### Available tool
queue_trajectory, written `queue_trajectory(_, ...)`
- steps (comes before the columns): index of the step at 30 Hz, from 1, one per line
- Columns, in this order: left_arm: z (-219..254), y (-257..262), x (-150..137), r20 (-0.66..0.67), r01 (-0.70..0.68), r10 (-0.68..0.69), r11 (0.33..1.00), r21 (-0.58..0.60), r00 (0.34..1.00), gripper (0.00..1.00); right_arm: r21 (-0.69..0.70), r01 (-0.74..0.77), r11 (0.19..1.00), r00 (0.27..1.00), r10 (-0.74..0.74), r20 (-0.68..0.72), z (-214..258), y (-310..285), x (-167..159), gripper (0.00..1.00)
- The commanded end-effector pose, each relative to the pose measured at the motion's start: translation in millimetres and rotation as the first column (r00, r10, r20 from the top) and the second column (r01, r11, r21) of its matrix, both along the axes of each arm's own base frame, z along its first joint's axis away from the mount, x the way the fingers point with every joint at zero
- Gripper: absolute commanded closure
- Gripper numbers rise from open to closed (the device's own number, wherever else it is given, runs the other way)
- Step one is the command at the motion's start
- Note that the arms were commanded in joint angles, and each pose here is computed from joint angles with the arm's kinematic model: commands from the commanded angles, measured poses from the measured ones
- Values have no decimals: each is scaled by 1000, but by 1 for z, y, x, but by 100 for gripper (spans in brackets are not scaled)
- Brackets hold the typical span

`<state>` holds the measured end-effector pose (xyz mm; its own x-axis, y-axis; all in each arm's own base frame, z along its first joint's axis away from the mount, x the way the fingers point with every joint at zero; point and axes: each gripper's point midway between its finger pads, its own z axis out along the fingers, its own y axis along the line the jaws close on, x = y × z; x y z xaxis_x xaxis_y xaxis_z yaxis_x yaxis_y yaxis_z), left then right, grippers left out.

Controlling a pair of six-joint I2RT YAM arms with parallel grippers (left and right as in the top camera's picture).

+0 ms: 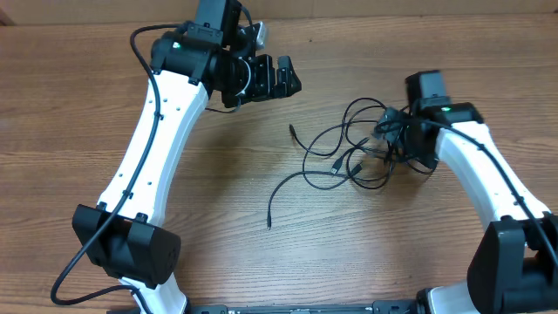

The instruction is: Untangle cables

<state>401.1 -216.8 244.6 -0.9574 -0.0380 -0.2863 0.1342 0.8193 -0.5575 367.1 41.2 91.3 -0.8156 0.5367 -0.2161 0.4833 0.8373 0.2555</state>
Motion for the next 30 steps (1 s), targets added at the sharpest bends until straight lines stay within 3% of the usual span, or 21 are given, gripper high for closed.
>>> queue_trajectory(1,2,-4,0,11,-3,3,1000,10,1000,0,437,-131,890,991,122,50,31,67,-1,0)
queue_trajectory(5,2,-6,-1,4,-7,7,1000,6,1000,0,426,-137,894,990,135,35,28,65,-6,0)
queue_trajectory(11,-5,-29,-14,-38,20,-20,1000,0,999,3,232,-40,972,999,34,32,14,23,6,0)
queue_trajectory(14,-14,-52,-29,-37,105,-105,994,14,994,4,329,121,937,992,-128,2,19,9,13,0)
queue_trajectory(18,-19,-82,-43,15,235,-236,971,31,972,4,458,147,877,986,-167,3,31,4,19,0)
queue_trajectory(22,-26,-112,-54,74,353,-356,934,47,931,6,455,200,868,975,-221,-8,30,-11,20,0)
queue_trajectory(26,-41,-140,-62,172,495,-503,864,91,847,13,457,239,857,966,-258,-21,30,-25,19,0)
queue_trajectory(30,-66,-157,-68,225,556,-565,824,109,794,16,455,278,846,957,-286,-53,27,-36,12,0)
